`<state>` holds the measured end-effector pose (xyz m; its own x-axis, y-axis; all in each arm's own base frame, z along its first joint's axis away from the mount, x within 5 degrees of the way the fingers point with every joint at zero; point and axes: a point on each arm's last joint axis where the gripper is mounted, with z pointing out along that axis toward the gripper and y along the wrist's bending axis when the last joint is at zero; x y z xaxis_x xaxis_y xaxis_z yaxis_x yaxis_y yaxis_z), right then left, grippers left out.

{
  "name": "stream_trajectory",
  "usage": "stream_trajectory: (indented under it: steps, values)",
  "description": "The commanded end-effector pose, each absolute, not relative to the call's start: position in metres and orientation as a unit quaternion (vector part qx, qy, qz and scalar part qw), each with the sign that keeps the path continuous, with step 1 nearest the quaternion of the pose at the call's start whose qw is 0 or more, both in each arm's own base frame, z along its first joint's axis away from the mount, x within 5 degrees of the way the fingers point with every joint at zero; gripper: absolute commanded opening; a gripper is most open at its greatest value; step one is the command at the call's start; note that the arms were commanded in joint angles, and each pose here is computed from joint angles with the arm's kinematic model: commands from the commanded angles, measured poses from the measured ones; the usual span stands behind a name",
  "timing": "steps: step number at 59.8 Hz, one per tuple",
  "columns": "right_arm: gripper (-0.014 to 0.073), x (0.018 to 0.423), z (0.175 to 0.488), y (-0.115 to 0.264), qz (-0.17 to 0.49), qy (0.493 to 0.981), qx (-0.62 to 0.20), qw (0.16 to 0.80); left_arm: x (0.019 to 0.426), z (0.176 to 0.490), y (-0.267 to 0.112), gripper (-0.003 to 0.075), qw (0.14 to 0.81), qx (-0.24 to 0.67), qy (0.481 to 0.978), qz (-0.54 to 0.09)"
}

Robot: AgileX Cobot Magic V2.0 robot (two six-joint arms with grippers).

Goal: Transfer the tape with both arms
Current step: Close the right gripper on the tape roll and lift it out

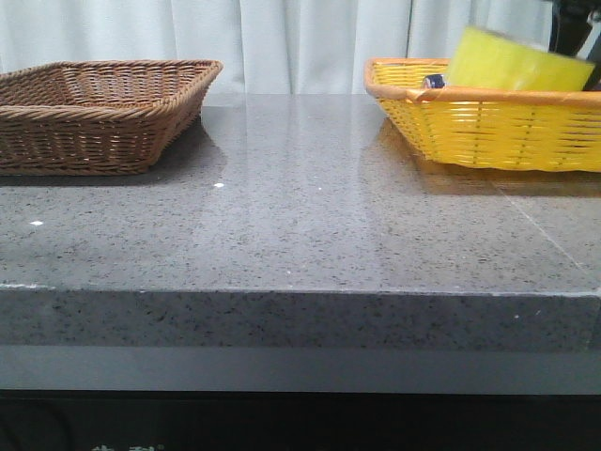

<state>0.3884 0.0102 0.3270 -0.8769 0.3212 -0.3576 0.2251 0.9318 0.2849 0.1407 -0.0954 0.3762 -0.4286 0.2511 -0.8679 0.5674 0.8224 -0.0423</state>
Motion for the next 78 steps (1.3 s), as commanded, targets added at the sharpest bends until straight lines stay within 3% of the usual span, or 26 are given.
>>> stream_trajectory:
  steps: [1,21,38,55,78]
  values:
    - [0.0076,0.366,0.383,0.011,0.132,0.94,0.118,0.29,0.141,0.394,-0.097,0.0566,0.516,0.238,0.802,-0.184]
    - [0.0076,0.313,0.442,0.018,0.112,0.921,0.015,0.372,0.141,0.394,-0.097,0.0566,0.516,0.238,0.802,-0.184]
    - [0.0076,0.276,0.473,0.062,0.128,0.884,-0.138,0.428,0.141,0.394,-0.097,0.0567,0.516,0.238,0.802,-0.184]
    - [0.0076,0.277,0.478,0.111,0.139,0.824,-0.267,0.479,0.141,0.394,-0.097,0.0566,0.516,0.238,0.802,-0.184]
    - [0.0076,0.313,0.468,0.155,0.13,0.797,-0.359,0.469,0.141,0.394,-0.097,0.0566,0.516,0.238,0.802,-0.184]
